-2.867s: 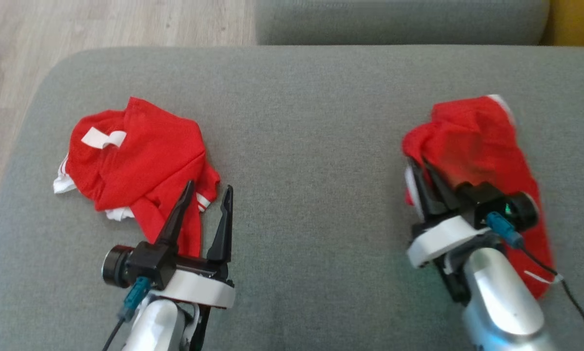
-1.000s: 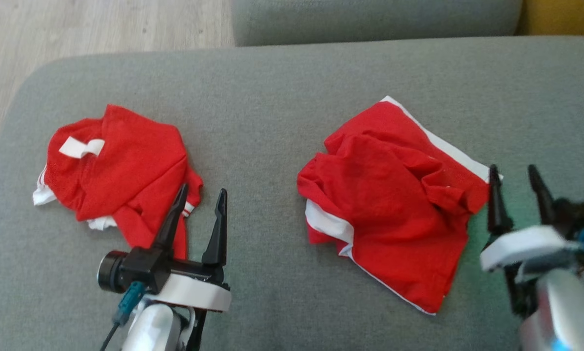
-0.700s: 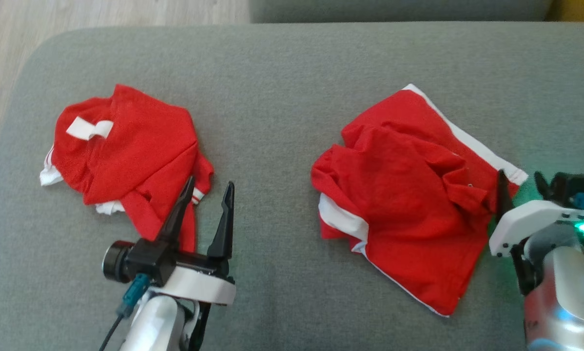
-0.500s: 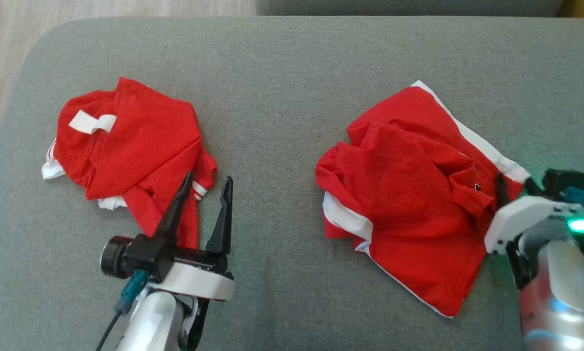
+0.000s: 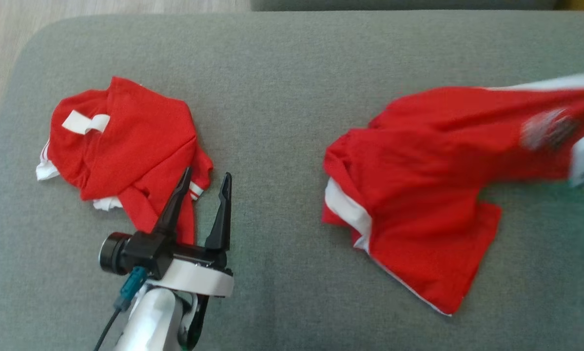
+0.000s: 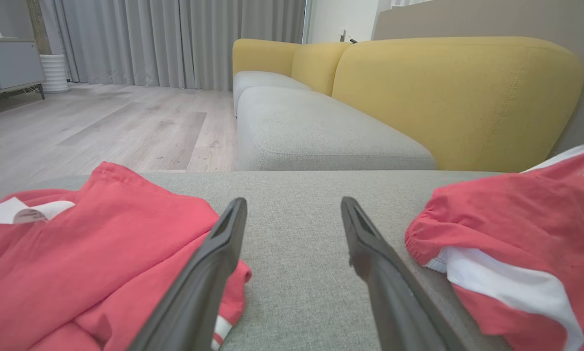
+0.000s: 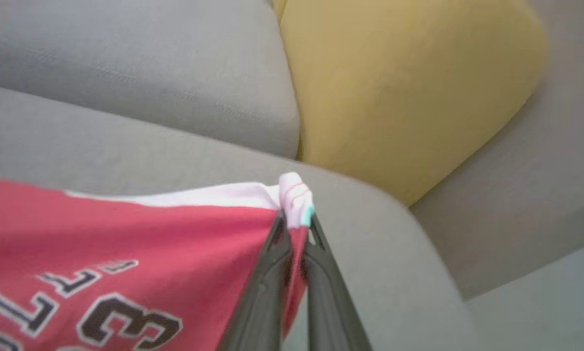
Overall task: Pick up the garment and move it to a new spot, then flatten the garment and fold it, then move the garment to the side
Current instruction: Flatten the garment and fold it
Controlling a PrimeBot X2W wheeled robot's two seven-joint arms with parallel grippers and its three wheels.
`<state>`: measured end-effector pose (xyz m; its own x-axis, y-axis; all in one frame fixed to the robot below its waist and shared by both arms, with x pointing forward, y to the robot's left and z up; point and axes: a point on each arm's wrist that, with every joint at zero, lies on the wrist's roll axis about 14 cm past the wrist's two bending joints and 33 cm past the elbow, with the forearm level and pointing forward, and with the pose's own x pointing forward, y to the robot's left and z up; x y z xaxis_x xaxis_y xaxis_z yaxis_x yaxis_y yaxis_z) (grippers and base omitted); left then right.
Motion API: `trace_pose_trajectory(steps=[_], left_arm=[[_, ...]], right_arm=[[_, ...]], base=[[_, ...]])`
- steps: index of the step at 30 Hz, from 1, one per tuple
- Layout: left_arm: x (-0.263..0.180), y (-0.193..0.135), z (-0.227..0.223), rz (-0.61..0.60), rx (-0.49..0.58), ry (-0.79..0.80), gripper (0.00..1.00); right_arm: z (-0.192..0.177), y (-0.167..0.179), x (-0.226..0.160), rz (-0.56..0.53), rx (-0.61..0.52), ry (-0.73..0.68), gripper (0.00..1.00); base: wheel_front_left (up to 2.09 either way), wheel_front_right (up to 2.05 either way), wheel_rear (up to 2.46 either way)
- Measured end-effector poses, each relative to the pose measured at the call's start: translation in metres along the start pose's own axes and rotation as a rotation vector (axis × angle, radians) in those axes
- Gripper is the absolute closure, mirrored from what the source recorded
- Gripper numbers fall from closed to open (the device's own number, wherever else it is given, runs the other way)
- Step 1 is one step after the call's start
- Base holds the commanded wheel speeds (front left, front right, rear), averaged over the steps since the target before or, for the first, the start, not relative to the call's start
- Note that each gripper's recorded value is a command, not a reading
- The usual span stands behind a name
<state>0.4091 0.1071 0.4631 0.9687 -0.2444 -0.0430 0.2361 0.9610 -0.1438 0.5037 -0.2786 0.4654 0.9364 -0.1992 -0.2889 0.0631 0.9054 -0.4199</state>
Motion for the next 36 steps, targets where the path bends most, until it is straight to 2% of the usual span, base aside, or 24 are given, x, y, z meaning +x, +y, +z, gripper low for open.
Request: trace_pose_trajectory(steps=[3, 11, 17, 18, 19, 25, 31, 36], left_arm=[[0.002, 0.001, 0.0, -0.001, 0.003, -0.001, 0.0], [0.006, 0.016, -0.003, 0.037, -0.008, 0.007, 0.0], [0.009, 0.029, -0.006, 0.068, -0.002, 0.018, 0.0], [0.01, 0.031, -0.007, 0.071, 0.0, 0.019, 0.0], [0.01, 0.032, -0.008, 0.074, 0.0, 0.022, 0.0], [0.012, 0.027, -0.002, 0.061, -0.004, 0.008, 0.0], [0.015, 0.017, 0.012, 0.036, -0.003, -0.032, 0.0], [0.008, 0.0, 0.013, -0.001, -0.002, -0.036, 0.0]], right_arm=[[0.021, -0.024, 0.014, -0.041, -0.079, -0.028, 1.0], [0.06, -0.049, 0.052, -0.091, -0.258, -0.071, 1.0], [0.103, -0.048, 0.079, -0.107, -0.317, -0.167, 1.0], [0.103, -0.046, 0.082, -0.103, -0.328, -0.169, 0.47], [0.101, -0.044, 0.084, -0.098, -0.337, -0.162, 0.0], [0.098, -0.033, 0.08, -0.074, -0.289, -0.18, 0.0], [0.093, -0.009, 0.048, -0.037, -0.145, -0.264, 0.0], [0.083, 0.013, 0.009, -0.012, 0.023, -0.328, 0.0]], base=[[0.0, 0.0, 0.0], [0.0, 0.0, 0.0], [0.0, 0.0, 0.0], [0.0, 0.0, 0.0], [0.0, 0.0, 0.0], [0.0, 0.0, 0.0], [0.0, 0.0, 0.0], [0.0, 0.0, 0.0]])
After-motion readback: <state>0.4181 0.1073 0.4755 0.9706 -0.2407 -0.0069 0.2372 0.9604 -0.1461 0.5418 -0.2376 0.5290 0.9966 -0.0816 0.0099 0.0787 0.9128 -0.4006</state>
